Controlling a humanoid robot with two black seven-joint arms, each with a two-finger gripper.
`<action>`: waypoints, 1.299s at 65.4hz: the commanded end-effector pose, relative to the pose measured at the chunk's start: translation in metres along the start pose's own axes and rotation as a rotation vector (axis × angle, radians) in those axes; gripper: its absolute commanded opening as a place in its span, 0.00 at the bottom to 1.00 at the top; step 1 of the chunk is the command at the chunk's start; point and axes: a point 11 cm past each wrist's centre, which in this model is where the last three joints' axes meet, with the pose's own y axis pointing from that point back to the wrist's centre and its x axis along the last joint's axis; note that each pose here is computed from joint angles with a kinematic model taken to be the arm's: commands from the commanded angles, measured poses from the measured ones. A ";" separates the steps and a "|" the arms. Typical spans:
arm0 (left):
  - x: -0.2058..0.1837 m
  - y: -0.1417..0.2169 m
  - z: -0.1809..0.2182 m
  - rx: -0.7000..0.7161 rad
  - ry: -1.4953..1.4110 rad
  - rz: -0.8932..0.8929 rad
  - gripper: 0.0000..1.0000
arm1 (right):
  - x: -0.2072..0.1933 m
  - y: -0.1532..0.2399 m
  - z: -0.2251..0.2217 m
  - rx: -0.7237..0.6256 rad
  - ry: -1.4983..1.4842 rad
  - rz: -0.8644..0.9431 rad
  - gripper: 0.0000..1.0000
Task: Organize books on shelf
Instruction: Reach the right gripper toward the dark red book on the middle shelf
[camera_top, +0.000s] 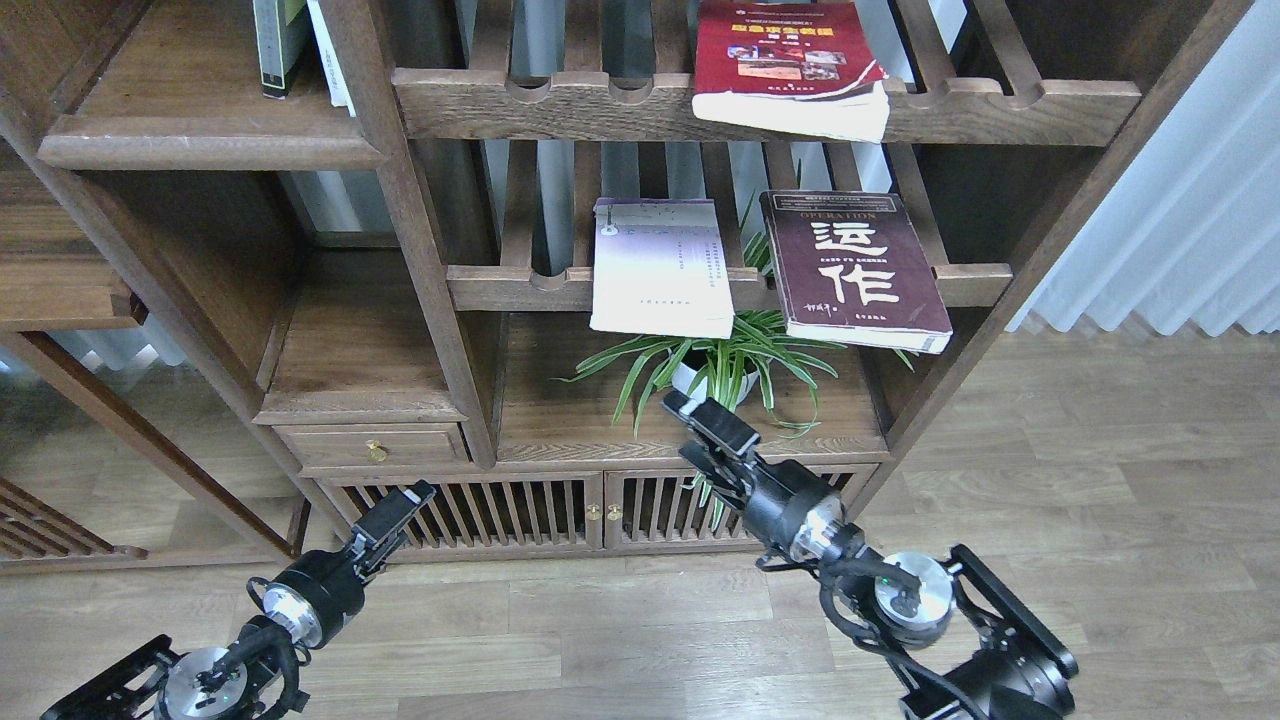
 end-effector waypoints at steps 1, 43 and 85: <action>-0.011 -0.011 -0.014 0.024 0.015 -0.029 1.00 | -0.001 0.004 0.002 0.002 0.009 -0.044 0.99; 0.000 -0.005 -0.018 0.035 0.019 0.001 1.00 | 0.014 0.007 0.012 -0.028 0.045 -0.126 0.99; 0.016 0.007 -0.012 0.005 0.042 0.038 1.00 | 0.008 -0.027 -0.041 0.037 0.099 -0.096 0.99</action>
